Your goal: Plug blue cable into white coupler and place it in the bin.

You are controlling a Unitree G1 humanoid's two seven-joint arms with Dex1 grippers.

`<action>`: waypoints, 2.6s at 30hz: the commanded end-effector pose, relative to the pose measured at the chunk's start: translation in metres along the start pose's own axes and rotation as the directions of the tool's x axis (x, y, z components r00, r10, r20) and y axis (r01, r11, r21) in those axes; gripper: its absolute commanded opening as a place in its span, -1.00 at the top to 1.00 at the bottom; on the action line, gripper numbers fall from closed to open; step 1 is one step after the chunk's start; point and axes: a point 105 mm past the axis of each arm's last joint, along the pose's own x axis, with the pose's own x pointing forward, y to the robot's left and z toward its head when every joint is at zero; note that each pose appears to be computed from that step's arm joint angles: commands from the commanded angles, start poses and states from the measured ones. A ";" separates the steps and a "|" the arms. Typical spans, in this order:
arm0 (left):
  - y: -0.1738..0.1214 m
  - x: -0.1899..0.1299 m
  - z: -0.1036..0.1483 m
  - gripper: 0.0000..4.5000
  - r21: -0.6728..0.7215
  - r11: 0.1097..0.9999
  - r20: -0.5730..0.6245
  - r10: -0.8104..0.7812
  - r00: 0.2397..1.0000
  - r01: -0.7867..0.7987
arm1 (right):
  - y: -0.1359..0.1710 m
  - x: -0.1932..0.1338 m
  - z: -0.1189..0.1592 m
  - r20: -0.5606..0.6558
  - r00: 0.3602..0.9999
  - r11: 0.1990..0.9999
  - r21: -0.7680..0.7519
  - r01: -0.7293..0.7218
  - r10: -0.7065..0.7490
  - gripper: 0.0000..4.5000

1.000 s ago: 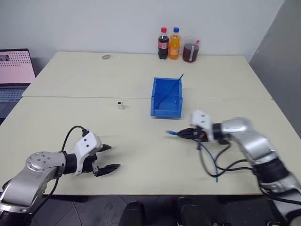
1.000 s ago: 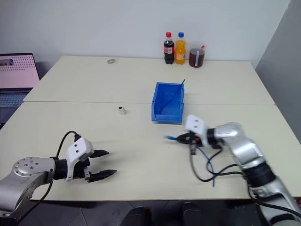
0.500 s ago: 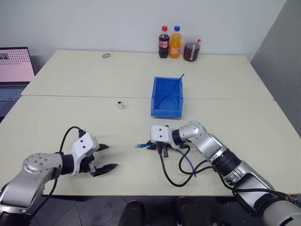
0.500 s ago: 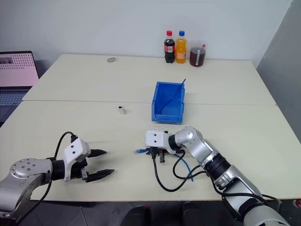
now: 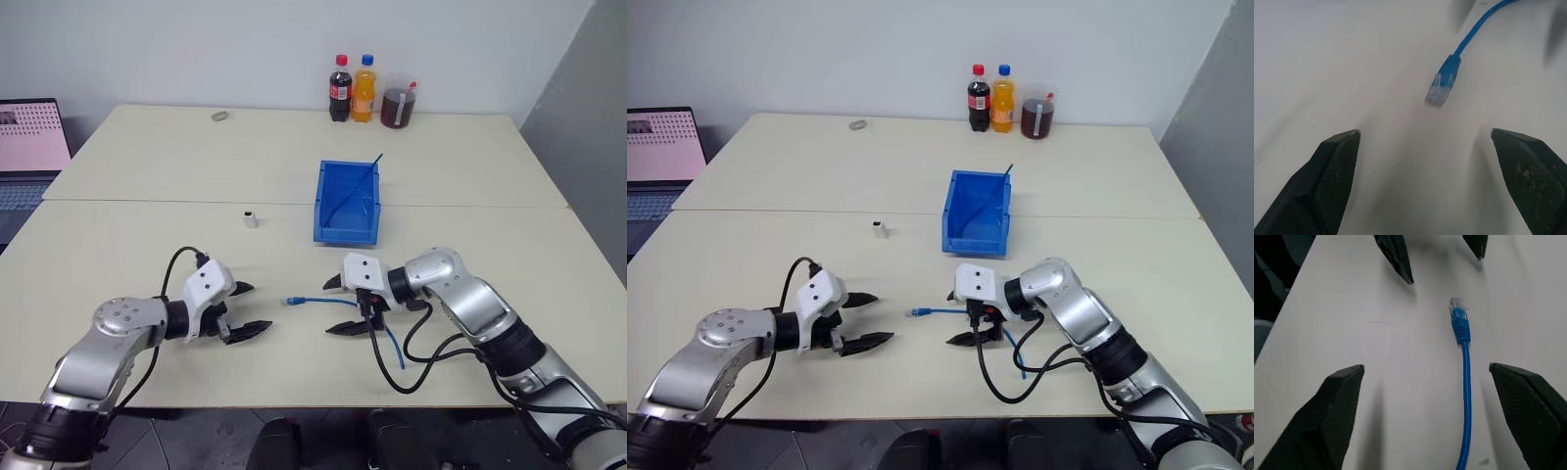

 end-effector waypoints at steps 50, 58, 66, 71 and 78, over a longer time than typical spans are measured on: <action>-0.034 0.010 0.101 0.89 -0.089 0.970 0.427 -0.167 0.889 0.225 | 0.024 -0.059 0.027 0.364 0.824 0.805 0.567 0.174 -0.434 -1.00; -0.037 0.001 0.108 0.89 -0.156 0.941 0.500 -0.187 0.846 0.300 | 0.003 -0.060 0.042 0.462 0.731 0.719 0.692 0.057 -0.503 -1.00; -0.039 0.000 0.108 0.89 -0.176 0.928 0.519 -0.195 0.832 0.327 | -0.001 -0.050 0.055 0.506 0.718 0.715 0.699 -0.015 -0.479 -1.00; -0.041 0.000 0.107 0.89 -0.175 0.926 0.517 -0.203 0.832 0.334 | -0.005 -0.046 0.061 0.525 0.710 0.717 0.696 -0.040 -0.470 -1.00; -0.042 0.000 0.108 0.89 -0.172 0.926 0.517 -0.206 0.831 0.336 | -0.007 -0.041 0.068 0.551 0.706 0.725 0.685 -0.077 -0.446 -1.00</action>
